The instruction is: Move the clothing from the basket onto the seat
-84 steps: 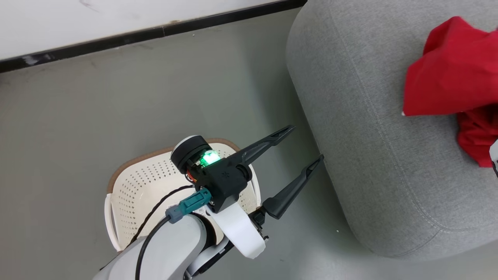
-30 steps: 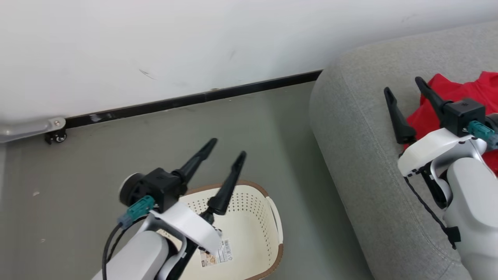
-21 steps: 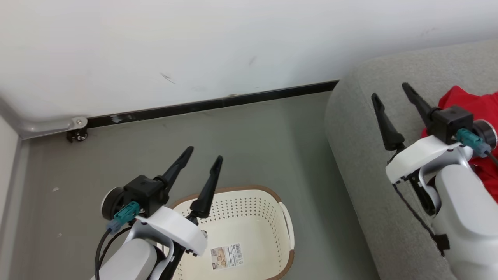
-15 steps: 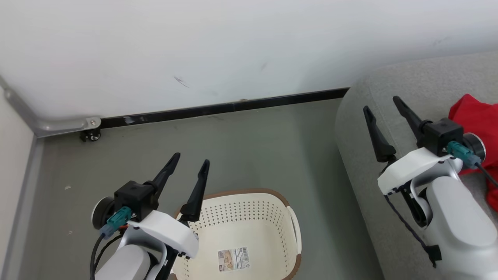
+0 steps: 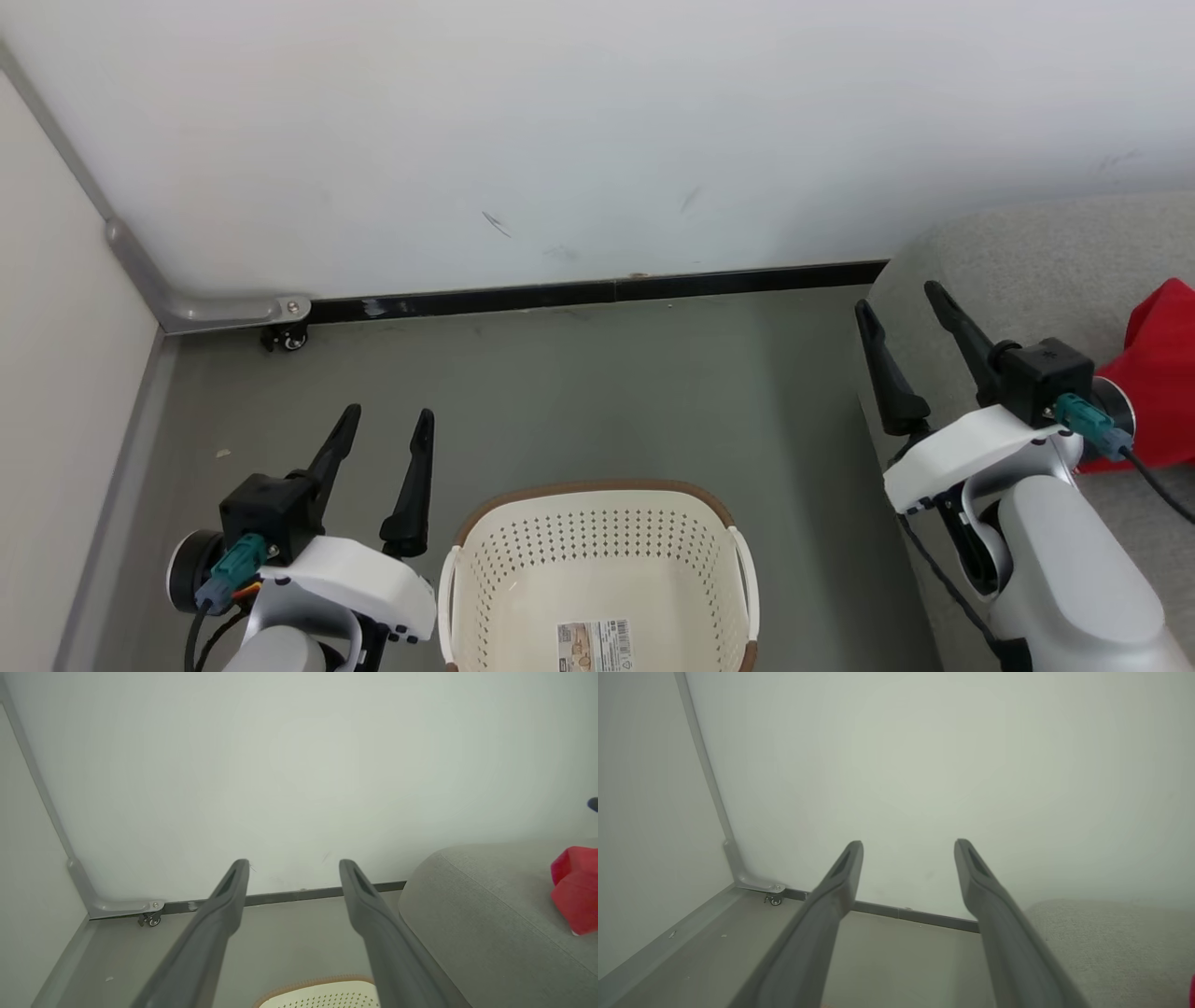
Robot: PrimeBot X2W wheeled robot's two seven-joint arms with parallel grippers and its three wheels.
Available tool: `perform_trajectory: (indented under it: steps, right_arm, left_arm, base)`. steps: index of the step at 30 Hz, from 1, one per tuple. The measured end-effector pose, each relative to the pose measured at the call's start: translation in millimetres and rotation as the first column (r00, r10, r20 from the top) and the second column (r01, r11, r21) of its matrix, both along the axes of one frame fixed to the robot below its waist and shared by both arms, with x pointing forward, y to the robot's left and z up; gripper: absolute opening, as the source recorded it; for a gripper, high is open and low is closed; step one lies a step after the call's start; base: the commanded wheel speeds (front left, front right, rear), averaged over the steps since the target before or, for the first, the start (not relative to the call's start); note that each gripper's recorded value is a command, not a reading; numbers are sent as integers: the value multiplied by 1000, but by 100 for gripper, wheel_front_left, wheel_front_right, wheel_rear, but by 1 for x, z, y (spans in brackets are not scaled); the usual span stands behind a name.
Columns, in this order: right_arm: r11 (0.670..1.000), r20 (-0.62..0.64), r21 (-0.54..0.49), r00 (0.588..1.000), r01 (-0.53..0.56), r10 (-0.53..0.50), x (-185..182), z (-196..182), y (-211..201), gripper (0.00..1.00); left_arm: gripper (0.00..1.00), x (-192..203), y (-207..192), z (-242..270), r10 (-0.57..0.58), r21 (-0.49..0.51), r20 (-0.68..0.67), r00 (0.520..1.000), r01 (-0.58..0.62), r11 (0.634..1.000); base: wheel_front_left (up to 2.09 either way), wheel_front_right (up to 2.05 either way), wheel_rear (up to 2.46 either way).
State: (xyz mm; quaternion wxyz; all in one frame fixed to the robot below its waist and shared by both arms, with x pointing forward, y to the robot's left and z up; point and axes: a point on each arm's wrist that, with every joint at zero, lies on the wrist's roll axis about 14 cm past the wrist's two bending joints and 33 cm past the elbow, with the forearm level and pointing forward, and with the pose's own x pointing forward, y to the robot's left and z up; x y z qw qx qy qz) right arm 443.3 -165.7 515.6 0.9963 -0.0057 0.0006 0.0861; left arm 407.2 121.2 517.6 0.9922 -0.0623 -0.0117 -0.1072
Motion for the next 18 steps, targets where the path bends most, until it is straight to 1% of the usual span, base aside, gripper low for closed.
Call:
perform_trajectory:
  steps: [4,11,18]
  right_arm:
    - [1000,4,9,1000,-15,15,-5,0,10,100]
    - [1000,14,1,1000,-13,13,-15,-1,12,100]
    - [1000,7,4,1000,-6,6,-31,-9,14,100]
  left_arm:
    - [100,-7,14,-1,50,4,-2,999,-50,999]
    - [100,-19,38,-1,134,21,5,991,-134,991]
    - [100,-31,50,-2,183,47,16,983,-184,982]
  base:
    - [0,0,0]
    - [0,0,0]
    - [0,0,0]
